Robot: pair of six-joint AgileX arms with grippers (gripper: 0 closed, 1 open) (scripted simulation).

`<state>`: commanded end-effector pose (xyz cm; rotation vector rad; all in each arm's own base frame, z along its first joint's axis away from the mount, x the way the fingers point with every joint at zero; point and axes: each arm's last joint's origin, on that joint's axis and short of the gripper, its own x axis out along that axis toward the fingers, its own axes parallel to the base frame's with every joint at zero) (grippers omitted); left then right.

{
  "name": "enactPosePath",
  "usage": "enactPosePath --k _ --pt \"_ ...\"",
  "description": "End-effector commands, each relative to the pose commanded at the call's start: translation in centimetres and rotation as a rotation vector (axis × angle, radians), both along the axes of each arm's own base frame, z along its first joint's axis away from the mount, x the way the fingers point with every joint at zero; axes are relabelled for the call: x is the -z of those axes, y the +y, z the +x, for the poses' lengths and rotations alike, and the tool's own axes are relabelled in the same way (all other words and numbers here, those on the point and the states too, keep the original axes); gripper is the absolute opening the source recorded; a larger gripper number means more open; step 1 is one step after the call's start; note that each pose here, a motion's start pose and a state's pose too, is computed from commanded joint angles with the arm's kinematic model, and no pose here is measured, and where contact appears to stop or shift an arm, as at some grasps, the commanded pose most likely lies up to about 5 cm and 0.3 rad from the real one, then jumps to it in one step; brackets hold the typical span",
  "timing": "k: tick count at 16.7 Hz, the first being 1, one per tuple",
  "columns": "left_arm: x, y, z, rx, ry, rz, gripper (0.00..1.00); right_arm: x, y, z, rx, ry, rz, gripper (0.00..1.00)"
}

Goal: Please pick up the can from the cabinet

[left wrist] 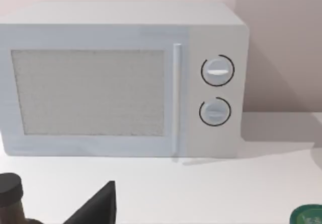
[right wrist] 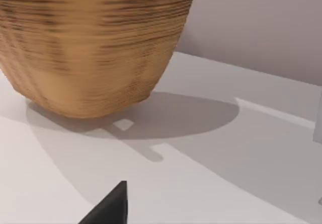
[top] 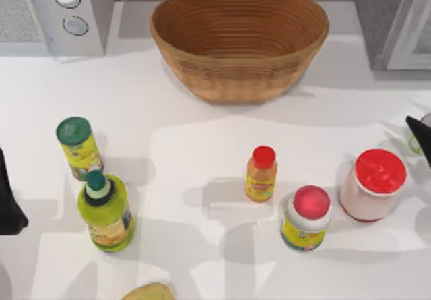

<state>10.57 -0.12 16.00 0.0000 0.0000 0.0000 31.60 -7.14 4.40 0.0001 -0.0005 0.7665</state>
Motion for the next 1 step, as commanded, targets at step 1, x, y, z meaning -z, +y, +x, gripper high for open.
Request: enactPosePath --k 1 --pt "0.00 0.00 0.00 0.000 0.000 0.000 1.00 0.00 0.00 0.00 0.000 0.000 0.000 1.00"
